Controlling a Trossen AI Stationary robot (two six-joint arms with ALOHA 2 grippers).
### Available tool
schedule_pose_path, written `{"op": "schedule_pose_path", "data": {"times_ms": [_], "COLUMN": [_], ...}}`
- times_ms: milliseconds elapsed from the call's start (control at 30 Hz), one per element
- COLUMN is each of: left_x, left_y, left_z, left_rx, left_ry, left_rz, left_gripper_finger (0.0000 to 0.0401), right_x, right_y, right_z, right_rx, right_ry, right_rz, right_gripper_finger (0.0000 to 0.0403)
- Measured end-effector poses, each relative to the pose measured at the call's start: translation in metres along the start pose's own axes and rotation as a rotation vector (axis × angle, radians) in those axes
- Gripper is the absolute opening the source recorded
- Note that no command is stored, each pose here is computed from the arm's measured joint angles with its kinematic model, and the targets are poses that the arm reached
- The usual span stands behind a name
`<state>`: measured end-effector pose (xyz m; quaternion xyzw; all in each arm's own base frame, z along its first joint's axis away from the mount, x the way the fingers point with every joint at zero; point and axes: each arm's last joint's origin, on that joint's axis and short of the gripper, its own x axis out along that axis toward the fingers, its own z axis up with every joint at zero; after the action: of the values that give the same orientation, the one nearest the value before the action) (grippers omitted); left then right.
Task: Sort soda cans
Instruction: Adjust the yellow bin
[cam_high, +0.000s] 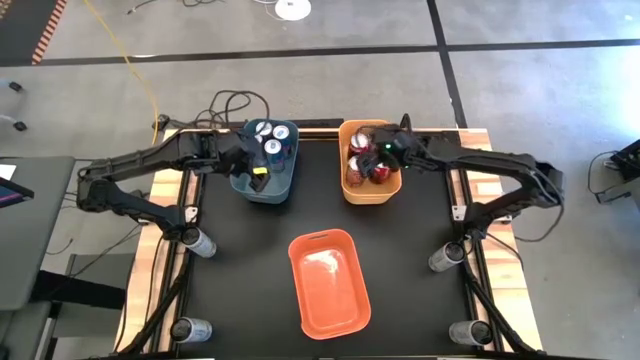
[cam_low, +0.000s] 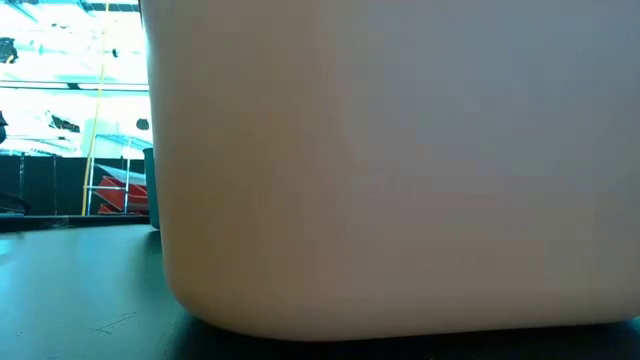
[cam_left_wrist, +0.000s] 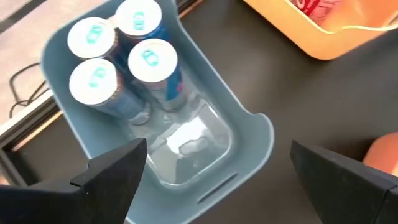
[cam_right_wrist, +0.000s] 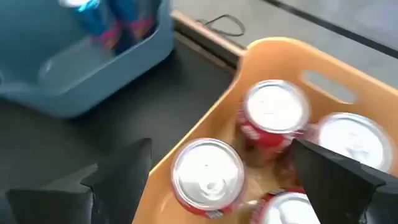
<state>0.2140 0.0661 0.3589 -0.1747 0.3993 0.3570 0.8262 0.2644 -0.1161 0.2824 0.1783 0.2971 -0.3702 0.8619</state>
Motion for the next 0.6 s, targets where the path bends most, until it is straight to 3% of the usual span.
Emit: {"op": "schedule_pose_path", "data": {"times_ms": [167,267,400,600], "left_x": [0.003,0.005,0.008,0.012], "left_y": [0.01,0.018,0.032,0.046], "left_z": [0.004,0.006,0.009,0.012], "left_rx": [-0.03,-0.044,-0.023,-0.026], "left_ry": [0.002,0.003,0.021,0.052], "left_rz": [0.033,0.076,0.137,0.119], "left_gripper_finger": [0.038,0.0371,0.0357,0.0305], "right_x": [-0.028,-0.038,-0.04,-0.023], "right_y": [-0.026,-0.047,-0.07,-0.088], "right_z": [0.006,0.001,-0.008,-0.012], "right_rx": [0.182,0.254,0.286,0.353], "right_ry": [-0.051,0.001,0.113,0.206], "right_rz": [-0.133,-0.245,-0.367,-0.467], "right_gripper_finger": [0.0378,0.0355,0.0301,0.0187]}}
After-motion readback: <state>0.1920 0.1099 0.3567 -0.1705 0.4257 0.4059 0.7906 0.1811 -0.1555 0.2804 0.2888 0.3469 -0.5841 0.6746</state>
